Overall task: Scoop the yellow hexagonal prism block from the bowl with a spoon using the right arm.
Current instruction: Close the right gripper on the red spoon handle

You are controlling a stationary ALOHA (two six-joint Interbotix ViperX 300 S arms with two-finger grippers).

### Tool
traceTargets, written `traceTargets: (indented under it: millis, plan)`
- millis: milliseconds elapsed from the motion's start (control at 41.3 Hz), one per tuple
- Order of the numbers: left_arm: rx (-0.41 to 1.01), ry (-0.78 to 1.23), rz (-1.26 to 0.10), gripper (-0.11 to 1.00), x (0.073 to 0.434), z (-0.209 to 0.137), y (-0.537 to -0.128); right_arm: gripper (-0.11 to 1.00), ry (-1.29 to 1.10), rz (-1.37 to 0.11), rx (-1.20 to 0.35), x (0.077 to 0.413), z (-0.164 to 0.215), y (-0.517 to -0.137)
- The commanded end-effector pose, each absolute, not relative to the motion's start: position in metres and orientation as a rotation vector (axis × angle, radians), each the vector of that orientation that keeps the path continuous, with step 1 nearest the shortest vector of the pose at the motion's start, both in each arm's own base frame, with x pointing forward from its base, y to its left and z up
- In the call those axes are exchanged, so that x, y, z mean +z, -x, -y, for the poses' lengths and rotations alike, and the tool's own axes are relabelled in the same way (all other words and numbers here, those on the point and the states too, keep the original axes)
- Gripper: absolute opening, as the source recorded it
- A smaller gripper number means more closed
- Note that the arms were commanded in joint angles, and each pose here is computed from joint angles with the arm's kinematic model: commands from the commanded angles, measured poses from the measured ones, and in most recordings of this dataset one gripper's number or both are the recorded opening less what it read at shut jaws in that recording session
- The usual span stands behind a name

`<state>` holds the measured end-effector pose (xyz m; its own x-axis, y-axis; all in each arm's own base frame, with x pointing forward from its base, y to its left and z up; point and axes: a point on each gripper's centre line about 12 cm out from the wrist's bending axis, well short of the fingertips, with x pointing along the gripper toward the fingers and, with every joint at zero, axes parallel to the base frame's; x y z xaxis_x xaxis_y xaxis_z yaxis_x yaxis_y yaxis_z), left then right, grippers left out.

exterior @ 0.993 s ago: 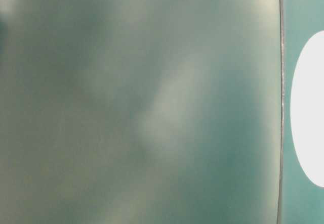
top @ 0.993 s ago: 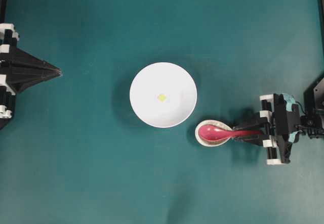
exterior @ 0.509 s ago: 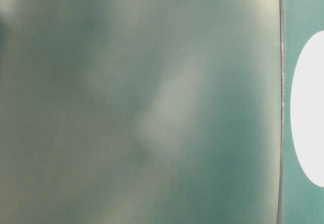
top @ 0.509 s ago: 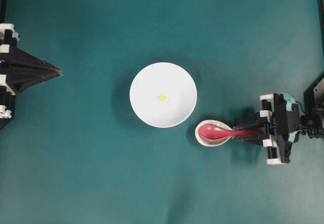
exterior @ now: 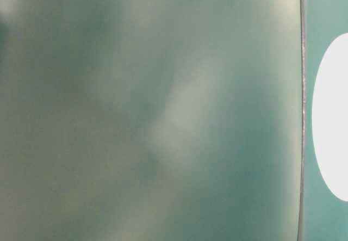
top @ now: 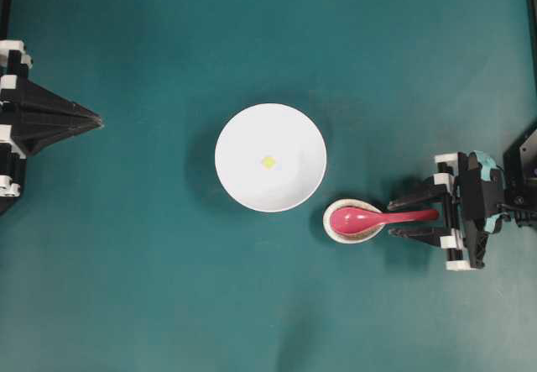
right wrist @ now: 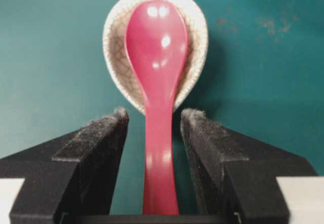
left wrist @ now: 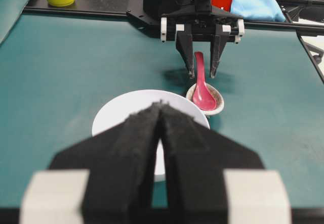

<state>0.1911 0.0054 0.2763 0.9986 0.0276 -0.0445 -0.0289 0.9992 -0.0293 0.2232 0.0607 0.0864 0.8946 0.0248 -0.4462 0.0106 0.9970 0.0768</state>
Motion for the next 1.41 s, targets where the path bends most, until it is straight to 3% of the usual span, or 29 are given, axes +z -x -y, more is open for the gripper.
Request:
traceTargets:
  millis: [0, 1090, 1187, 1381]
  plan:
    - [0.029, 0.025, -0.036, 0.00, 0.2797, -0.0057, -0.1932, 0.52, -0.089, -0.432, 0.008, 0.0926, -0.0610, -0.2254]
    - [0.049, 0.026, -0.038, 0.00, 0.2791, -0.0095, -0.1930, 0.51, -0.030, -0.430, 0.020, 0.0924, -0.0594, -0.2248]
    - [0.049, 0.026, -0.039, 0.00, 0.2789, -0.0095, -0.1929, 0.46, -0.031, -0.421, 0.013, 0.0934, -0.0579, -0.2256]
    - [0.049, 0.026, -0.036, 0.00, 0.2797, -0.0095, -0.1930, 0.25, -0.033, -0.407, -0.001, 0.0947, -0.0549, -0.2264]
